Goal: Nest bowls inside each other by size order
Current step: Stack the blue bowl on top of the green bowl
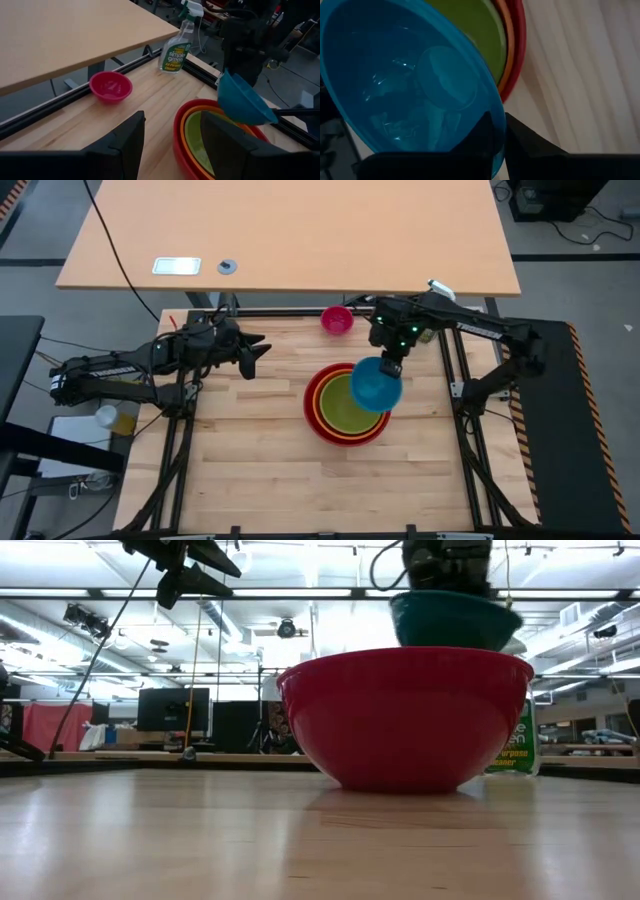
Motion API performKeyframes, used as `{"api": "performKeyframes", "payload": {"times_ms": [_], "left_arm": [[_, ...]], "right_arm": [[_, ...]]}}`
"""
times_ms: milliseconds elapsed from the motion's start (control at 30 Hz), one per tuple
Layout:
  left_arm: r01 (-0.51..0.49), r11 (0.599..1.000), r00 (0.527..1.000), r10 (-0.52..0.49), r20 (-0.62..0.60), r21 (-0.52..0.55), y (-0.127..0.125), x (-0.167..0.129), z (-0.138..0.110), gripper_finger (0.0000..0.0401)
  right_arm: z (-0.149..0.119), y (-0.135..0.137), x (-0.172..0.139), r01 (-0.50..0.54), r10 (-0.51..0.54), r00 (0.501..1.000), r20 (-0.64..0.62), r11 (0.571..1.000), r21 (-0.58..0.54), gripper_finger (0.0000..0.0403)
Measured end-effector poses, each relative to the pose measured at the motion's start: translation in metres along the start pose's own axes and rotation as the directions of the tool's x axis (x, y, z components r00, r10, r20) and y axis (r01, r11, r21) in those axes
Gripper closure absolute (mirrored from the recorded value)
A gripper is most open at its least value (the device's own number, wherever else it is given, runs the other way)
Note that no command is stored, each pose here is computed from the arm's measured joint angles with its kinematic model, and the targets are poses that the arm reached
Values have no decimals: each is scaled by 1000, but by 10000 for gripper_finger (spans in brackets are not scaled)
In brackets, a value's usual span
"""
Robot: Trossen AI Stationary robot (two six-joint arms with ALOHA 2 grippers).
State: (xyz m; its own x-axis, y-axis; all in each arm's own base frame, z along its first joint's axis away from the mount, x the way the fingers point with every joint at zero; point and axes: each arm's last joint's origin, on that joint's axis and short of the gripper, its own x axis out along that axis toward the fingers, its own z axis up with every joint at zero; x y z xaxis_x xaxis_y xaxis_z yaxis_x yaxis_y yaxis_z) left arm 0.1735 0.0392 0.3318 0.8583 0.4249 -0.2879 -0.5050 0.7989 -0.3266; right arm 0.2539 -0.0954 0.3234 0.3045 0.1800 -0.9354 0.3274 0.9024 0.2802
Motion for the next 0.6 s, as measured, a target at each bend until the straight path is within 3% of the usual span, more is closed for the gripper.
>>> {"api": "performKeyframes", "payload": {"times_ms": [300, 400, 600], "left_arm": [[-3, 1000, 1000, 3, -8, 2, 0, 0, -1, 207], [-3, 1000, 1000, 3, -8, 2, 0, 0, -1, 207], [-5, 1000, 1000, 5, -13, 0, 1, 0, -1, 207]], "right_arm": [[43, 5, 20, 37, -40, 996, 81, 999, 32, 370], [48, 8, 29, 87, -88, 994, 57, 996, 16, 370], [52, 19, 49, 75, -75, 997, 3, 996, -53, 370]]}}
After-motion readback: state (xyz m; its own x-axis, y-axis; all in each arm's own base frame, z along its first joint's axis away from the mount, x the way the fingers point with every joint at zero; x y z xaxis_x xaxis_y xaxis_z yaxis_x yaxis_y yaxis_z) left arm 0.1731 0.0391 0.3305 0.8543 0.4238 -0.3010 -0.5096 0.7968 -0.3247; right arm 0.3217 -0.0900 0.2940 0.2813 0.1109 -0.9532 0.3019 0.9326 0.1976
